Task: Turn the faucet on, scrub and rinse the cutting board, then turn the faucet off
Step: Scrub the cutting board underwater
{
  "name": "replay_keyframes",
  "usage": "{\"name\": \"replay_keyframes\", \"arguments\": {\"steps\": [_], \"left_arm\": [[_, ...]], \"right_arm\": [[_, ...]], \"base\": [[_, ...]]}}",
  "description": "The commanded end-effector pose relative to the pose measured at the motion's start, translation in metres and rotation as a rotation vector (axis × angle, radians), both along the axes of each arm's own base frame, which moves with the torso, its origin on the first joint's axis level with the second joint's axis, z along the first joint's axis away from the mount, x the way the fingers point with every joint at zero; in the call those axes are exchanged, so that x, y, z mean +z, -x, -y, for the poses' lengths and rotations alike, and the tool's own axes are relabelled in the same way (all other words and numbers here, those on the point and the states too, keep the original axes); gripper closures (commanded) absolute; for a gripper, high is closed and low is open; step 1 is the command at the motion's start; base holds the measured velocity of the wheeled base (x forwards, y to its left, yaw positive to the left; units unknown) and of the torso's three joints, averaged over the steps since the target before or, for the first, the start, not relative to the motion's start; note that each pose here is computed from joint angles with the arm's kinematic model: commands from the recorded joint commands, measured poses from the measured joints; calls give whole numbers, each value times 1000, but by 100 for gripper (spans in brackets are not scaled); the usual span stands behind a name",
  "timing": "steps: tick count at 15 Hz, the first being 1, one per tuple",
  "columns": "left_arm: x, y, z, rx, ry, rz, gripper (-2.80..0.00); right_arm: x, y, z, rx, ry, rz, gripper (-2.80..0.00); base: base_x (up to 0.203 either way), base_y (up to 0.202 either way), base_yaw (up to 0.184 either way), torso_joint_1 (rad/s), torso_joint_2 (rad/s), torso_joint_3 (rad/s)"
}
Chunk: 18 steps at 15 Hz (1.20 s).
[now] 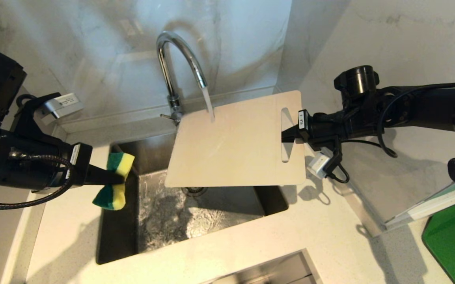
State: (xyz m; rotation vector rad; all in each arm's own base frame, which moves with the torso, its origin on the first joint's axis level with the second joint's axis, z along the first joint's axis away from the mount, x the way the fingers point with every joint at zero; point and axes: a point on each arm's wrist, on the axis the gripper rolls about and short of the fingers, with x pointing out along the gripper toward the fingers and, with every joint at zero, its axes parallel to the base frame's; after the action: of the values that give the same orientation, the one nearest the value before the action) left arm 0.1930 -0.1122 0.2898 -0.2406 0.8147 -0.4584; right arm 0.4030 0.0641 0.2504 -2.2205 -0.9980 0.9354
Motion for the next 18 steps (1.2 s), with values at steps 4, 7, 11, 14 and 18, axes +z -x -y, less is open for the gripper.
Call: {"name": "replay_keyframes", "arguments": {"steps": [4,7,11,14,18], "left_arm": [[0,0,0,1,0,-5,0],[-1,-1,0,0,-1,-7,0],[-1,-1,0,1,-2,-9,0],[-4,-3,2,0,-5,-20,0],[-19,-16,9,0,-32,-75,0]], "right_arm": [[-9,7,-3,22,9,-32,0],[-17,18,-25,80,15,-70,0],[-15,36,-57,151,34,-74,0],[-11,48,-76,185,51,-62,0],[-8,65,-82,211,58,-70,0]], "base": [[0,0,0,0,0,0],[0,0,0,0,0,0],[0,0,0,0,0,0],[0,0,0,0,0,0],[0,0,0,0,0,0]]}}
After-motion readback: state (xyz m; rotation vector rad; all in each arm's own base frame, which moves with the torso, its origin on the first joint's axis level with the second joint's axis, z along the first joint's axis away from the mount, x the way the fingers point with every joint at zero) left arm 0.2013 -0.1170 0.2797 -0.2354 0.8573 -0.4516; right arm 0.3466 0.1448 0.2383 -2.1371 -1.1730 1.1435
